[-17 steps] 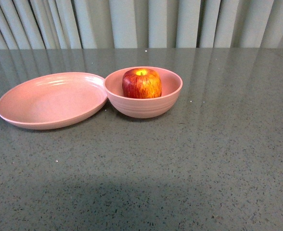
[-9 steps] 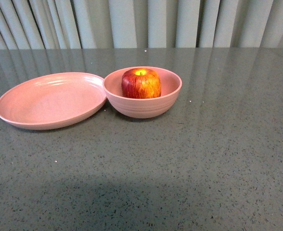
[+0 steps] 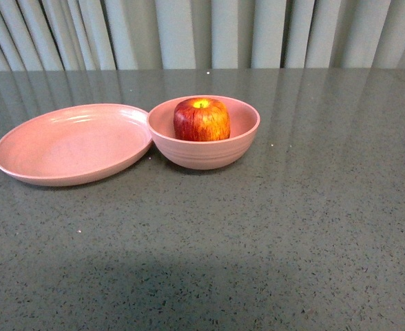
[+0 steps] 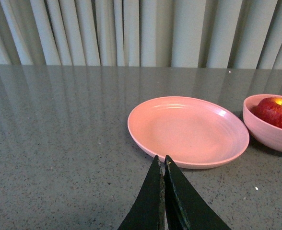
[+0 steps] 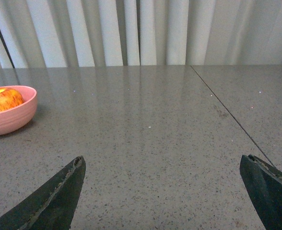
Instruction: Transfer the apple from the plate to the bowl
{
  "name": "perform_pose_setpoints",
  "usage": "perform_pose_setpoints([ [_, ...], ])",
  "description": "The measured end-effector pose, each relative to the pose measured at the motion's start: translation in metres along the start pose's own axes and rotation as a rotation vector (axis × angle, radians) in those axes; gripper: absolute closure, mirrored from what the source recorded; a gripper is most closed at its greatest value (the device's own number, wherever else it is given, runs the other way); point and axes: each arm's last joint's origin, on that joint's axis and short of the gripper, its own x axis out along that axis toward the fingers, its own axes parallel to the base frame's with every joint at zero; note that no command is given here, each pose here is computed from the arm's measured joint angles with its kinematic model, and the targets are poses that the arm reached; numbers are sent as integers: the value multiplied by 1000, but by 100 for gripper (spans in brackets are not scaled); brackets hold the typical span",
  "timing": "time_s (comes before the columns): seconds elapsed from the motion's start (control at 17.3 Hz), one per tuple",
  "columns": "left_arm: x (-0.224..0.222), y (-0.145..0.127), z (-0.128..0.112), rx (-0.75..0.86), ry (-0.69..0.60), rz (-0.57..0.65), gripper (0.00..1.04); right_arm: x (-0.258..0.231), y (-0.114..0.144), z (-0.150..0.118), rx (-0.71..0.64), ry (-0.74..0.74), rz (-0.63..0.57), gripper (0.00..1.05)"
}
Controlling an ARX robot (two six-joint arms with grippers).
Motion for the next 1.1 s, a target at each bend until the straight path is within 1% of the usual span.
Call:
perform_pose_setpoints([
  [0.46,-14,0,-13,1,-16,0,104,0,0,0,0,0,0,7],
  [0.93,-24,0,-13,1,-21,-1,104,0,0,0,0,0,0,7],
  [0.98,-30,0,-19,1,32,-1,104,0,0,0,0,0,0,7],
  [1.1,-35,0,-13,2,-28,2,104,0,0,0,0,1,1,7],
])
